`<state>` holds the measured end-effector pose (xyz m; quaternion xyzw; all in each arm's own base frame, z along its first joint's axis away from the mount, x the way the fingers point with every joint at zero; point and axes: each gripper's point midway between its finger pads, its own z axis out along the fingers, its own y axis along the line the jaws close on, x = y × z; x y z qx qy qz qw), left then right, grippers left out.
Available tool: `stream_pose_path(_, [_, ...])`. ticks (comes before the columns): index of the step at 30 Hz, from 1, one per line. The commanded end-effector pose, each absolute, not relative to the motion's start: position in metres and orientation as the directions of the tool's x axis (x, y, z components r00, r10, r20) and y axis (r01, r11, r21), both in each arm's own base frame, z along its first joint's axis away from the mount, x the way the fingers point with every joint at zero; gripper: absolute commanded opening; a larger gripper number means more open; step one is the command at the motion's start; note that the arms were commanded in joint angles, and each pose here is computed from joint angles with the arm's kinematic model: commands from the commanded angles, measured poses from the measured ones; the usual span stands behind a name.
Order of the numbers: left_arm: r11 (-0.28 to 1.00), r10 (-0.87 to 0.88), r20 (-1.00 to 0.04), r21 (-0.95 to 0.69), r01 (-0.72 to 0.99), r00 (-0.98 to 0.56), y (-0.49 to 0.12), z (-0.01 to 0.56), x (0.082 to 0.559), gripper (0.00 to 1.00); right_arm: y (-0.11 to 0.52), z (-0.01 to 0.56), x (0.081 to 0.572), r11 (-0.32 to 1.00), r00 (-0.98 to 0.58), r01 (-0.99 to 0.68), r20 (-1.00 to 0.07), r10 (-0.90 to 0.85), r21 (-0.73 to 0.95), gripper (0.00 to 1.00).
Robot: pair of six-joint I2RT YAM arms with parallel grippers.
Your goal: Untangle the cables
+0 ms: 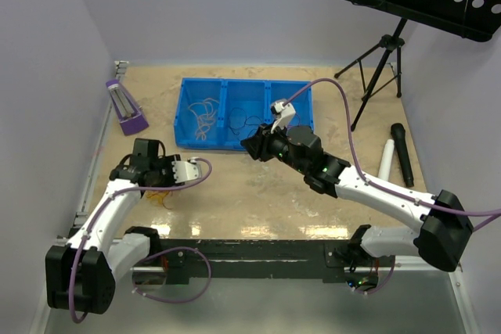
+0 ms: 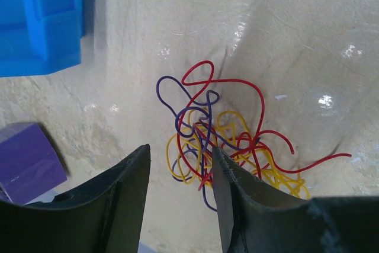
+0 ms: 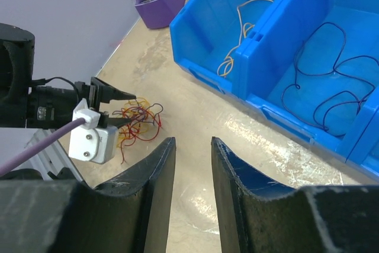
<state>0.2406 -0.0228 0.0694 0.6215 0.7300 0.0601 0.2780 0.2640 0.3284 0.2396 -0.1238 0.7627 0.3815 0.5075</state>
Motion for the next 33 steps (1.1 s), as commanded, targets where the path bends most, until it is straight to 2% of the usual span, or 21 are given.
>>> stream_pose_path(1, [0.191,0.946,-0.32,0.444,0.875,-0.044,-0.022,0.076,0.238,0.51,0.327,0.253,0.267,0.675,-0.419,-0.58,-0.878,0.233,0.456,0.36])
stream_pose_path(5, [0.21,0.946,-0.322,0.506,0.837,-0.043,-0.019,0.098,0.25,0.52,0.326,0.252,0.266,0.677,-0.42,-0.578,-0.877,0.233,0.457,0.37])
stream_pose_path(12, [0.255,0.914,-0.404,0.53,0.808,-0.024,-0.03,0.139,0.262,0.56,0.327,0.251,0.266,0.672,-0.425,-0.578,-0.874,0.236,0.463,0.37])
stream_pose_path(16, [0.193,0.933,-0.358,0.459,0.867,-0.018,-0.027,0.116,0.241,0.58,0.327,0.248,0.266,0.676,-0.425,-0.577,-0.875,0.231,0.459,0.37])
stream_pose_path(21, [0.195,0.94,-0.339,0.431,0.881,-0.042,-0.023,0.084,0.234,0.58,0.327,0.248,0.266,0.674,-0.424,-0.579,-0.876,0.231,0.458,0.37])
stream_pose_path(33, [0.272,0.911,-0.404,0.438,0.857,-0.083,-0.031,0.078,0.272,0.56,0.324,0.247,0.264,0.677,-0.426,-0.576,-0.875,0.231,0.459,0.37])
